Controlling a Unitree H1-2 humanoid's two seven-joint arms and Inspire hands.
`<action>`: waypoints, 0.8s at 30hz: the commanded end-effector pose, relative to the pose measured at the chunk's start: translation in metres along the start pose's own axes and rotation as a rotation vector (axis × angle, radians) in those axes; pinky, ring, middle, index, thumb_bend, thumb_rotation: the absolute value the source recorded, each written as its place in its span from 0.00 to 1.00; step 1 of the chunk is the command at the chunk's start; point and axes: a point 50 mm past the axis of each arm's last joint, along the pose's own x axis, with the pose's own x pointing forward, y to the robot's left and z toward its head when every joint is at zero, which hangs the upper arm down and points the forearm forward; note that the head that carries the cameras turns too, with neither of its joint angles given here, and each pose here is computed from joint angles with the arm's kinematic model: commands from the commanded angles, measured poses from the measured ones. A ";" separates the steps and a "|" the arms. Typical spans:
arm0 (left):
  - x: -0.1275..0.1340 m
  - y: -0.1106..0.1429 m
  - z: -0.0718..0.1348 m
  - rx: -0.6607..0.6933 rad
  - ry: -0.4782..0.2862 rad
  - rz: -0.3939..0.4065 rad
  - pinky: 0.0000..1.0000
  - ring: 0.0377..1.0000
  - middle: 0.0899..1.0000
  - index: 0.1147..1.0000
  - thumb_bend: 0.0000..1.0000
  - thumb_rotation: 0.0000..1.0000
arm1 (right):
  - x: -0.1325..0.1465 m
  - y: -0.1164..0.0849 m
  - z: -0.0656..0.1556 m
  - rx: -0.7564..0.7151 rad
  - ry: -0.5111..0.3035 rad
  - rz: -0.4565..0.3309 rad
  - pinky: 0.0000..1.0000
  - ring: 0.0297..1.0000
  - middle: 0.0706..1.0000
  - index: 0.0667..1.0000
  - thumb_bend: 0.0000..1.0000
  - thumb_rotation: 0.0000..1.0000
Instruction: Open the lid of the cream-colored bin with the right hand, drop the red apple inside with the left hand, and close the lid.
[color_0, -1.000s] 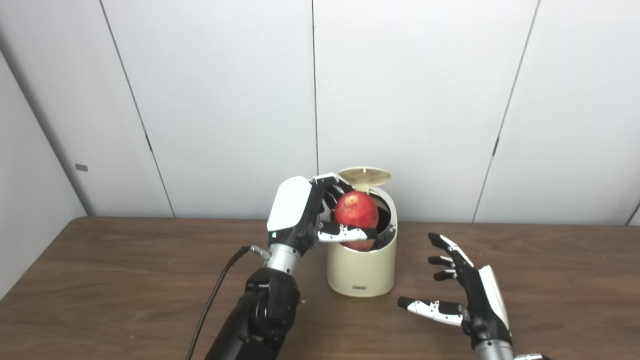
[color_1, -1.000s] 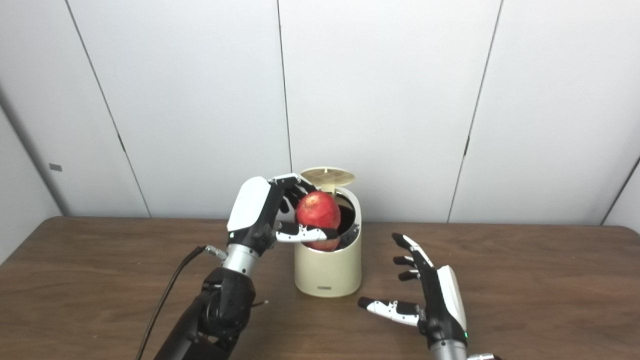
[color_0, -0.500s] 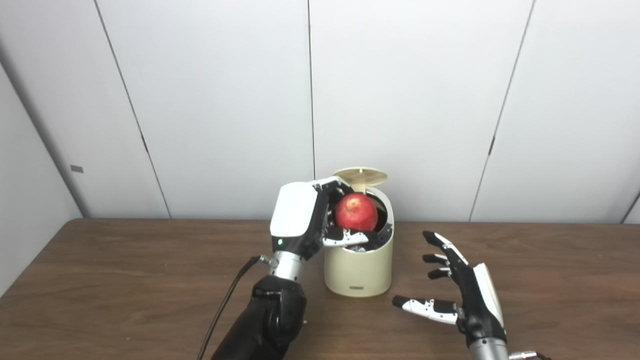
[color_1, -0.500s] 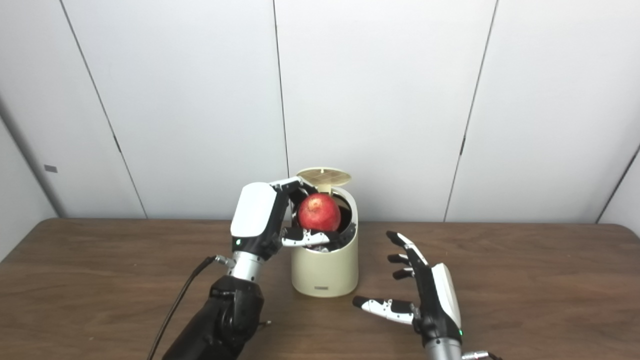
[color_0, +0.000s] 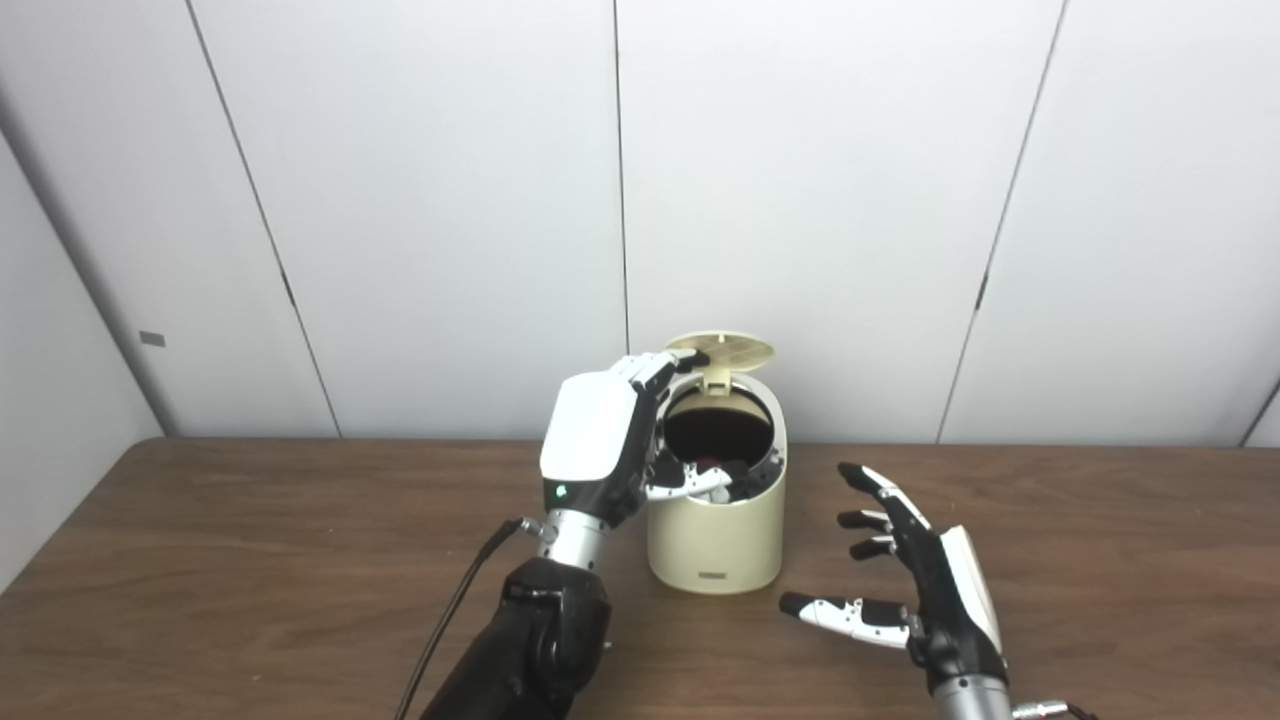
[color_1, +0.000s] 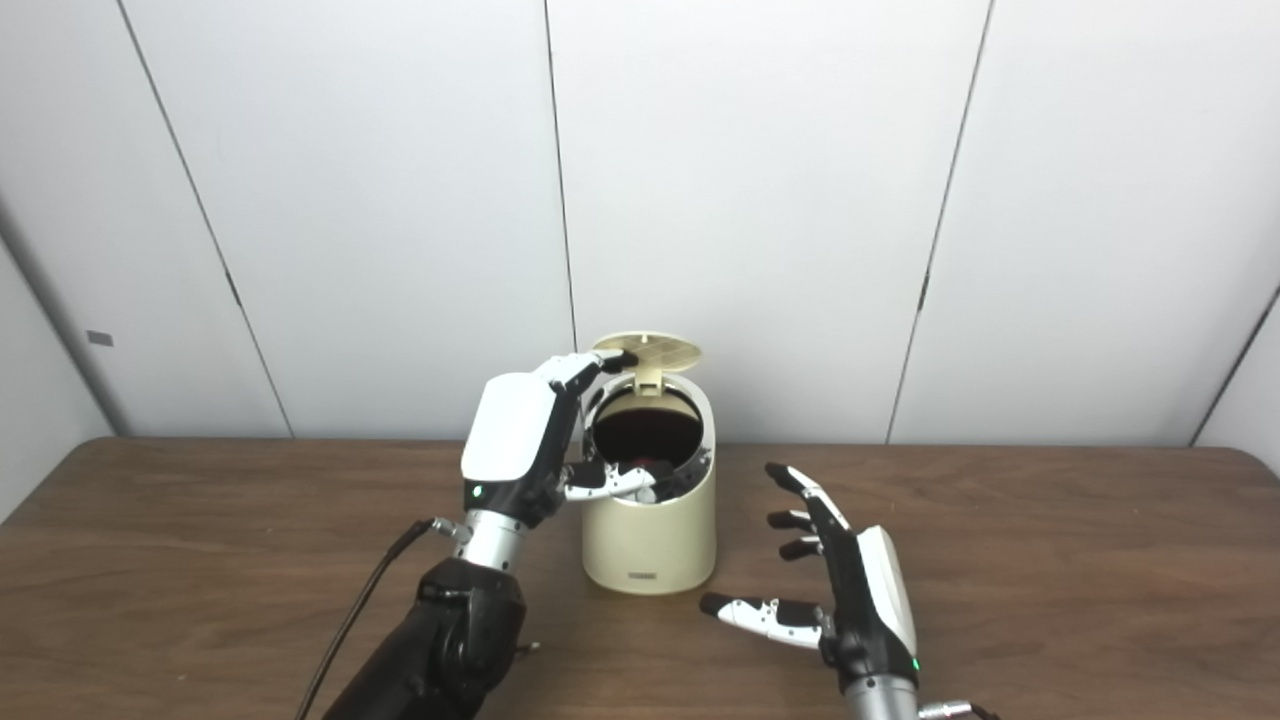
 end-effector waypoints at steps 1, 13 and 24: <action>0.012 0.012 0.002 0.018 -0.034 0.033 0.57 0.71 0.77 0.71 0.79 0.06 | 0.010 -0.003 0.019 0.015 -0.074 -0.019 0.58 0.70 0.84 0.81 0.79 0.14; 0.006 0.019 0.004 0.002 -0.041 0.044 0.54 0.68 0.75 0.70 0.78 0.06 | 0.011 -0.002 0.020 0.006 -0.084 -0.002 0.57 0.70 0.85 0.81 0.78 0.14; -0.005 0.034 -0.001 -0.172 -0.014 0.167 0.46 0.51 0.53 0.56 0.75 0.00 | 0.012 -0.002 0.016 0.001 -0.093 0.012 0.58 0.70 0.84 0.81 0.76 0.14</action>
